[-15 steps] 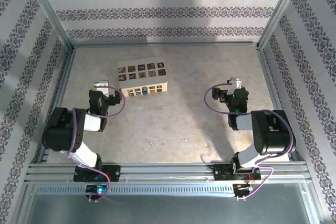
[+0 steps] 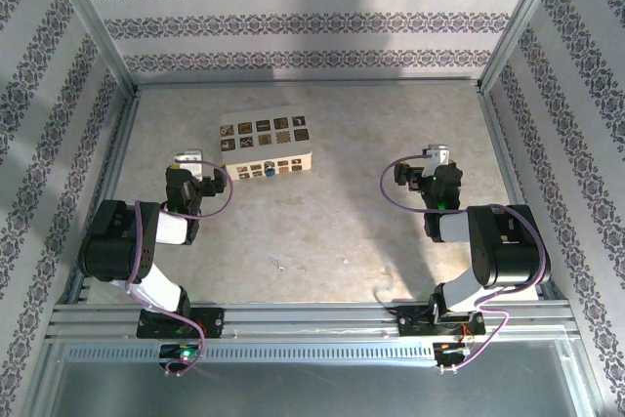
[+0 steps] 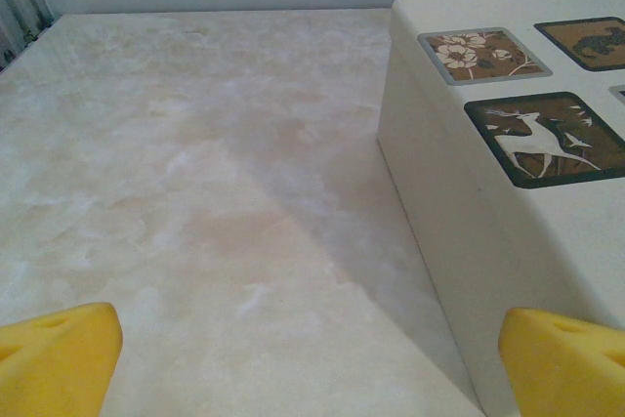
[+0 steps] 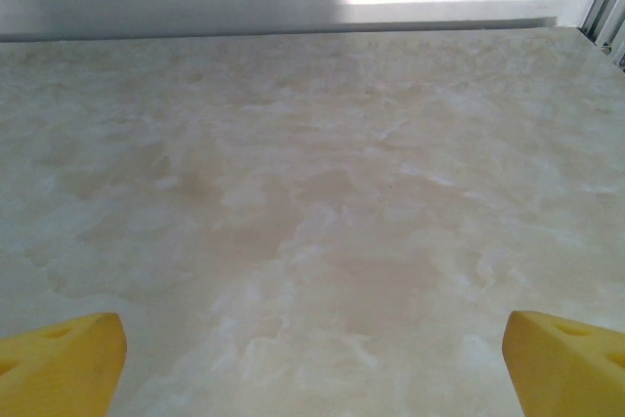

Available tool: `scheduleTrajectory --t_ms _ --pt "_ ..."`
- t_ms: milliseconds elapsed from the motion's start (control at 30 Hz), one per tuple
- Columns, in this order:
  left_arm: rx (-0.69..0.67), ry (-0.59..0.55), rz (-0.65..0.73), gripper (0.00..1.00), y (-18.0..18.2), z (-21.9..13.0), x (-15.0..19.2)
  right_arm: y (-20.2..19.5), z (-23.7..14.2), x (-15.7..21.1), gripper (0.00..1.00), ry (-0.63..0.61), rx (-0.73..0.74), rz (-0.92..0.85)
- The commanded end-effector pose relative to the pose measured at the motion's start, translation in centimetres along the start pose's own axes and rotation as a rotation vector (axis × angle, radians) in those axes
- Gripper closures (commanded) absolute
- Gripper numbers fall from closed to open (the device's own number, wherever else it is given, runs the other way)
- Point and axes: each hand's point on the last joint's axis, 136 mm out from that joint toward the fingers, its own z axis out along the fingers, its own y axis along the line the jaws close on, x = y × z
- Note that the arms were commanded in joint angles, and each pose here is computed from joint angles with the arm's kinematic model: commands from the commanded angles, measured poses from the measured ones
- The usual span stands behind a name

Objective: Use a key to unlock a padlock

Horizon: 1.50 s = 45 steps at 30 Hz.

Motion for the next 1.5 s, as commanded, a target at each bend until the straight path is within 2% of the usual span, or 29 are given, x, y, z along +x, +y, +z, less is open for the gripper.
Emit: scheduleTrajectory --t_ms 0,300,533,633,700,867,1100,1267,1467 --pt "0.017 -0.004 0.010 0.01 -0.2 0.2 -0.6 0.0 0.0 -1.3 0.01 -0.034 -0.007 -0.003" --pt "0.018 -0.032 0.008 0.01 -0.2 -0.4 -1.2 -0.4 -0.3 -1.7 0.02 -0.043 0.017 0.007" --pt "-0.056 -0.102 -0.026 0.01 1.3 -3.7 -4.9 -1.0 -3.1 -4.9 0.02 -0.065 0.059 0.031" --pt "-0.098 -0.154 -0.079 0.01 2.1 -5.2 -7.5 -0.8 -4.4 -6.4 0.02 -0.053 0.056 0.088" --pt "-0.073 -0.144 -0.123 0.01 1.8 -5.9 -9.2 -0.5 -5.3 -7.1 0.02 -0.022 0.044 0.150" --pt "0.134 0.054 -0.260 0.01 -2.4 -7.6 -12.3 2.3 -7.9 -8.4 0.02 0.101 -0.084 0.284" --pt "0.295 0.146 -0.301 0.00 -9.0 -11.6 -10.5 7.8 -11.5 -7.0 0.10 0.329 -0.288 0.314" --pt "0.345 0.261 -0.397 0.00 -11.9 -13.3 -7.3 13.1 -14.1 -3.9 0.19 0.523 -0.426 0.232" --pt "0.342 0.353 -0.569 0.01 -12.6 -13.6 -3.9 20.7 -17.4 0.4 0.24 0.739 -0.611 -0.016"
